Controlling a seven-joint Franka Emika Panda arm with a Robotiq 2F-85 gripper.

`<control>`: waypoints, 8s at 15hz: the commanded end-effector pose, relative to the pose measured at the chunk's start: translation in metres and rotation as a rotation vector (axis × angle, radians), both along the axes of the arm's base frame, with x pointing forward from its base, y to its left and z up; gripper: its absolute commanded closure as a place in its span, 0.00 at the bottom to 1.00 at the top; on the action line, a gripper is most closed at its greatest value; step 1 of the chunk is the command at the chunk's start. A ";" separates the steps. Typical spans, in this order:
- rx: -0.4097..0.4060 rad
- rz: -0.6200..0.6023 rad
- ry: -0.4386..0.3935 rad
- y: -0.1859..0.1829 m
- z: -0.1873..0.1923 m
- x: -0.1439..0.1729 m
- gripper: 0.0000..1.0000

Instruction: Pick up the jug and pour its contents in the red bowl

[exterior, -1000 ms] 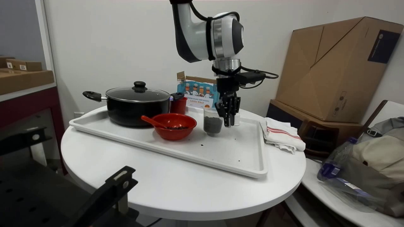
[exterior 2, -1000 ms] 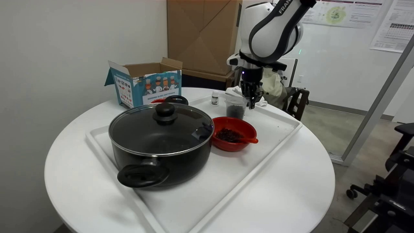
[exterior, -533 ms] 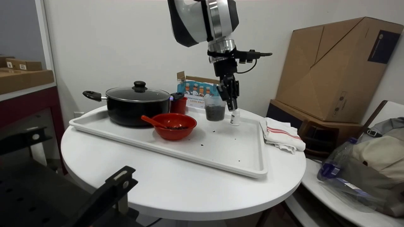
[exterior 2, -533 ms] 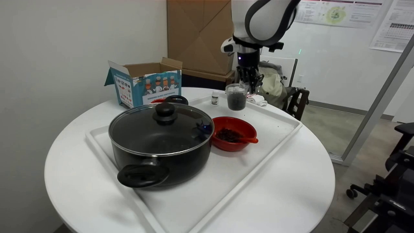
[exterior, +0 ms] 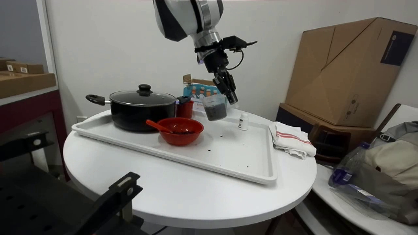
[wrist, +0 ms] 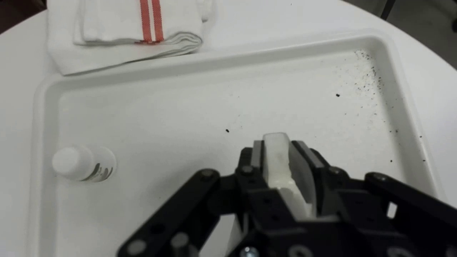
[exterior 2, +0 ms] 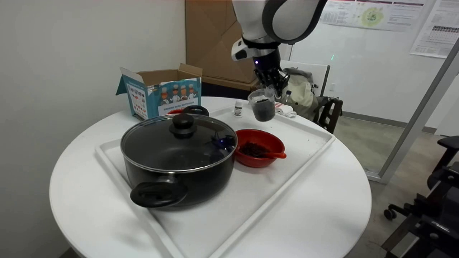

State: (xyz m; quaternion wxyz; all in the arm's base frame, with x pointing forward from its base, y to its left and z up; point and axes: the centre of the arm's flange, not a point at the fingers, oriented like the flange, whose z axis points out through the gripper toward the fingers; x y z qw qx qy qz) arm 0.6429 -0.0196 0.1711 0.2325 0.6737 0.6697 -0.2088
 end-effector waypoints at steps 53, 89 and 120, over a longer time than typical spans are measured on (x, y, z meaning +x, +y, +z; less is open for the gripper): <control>-0.958 0.595 -0.275 0.138 -0.064 -0.143 0.94; -0.545 0.051 -0.213 0.057 -0.052 -0.095 0.94; 0.509 -0.769 -0.363 -0.159 -0.015 -0.048 0.94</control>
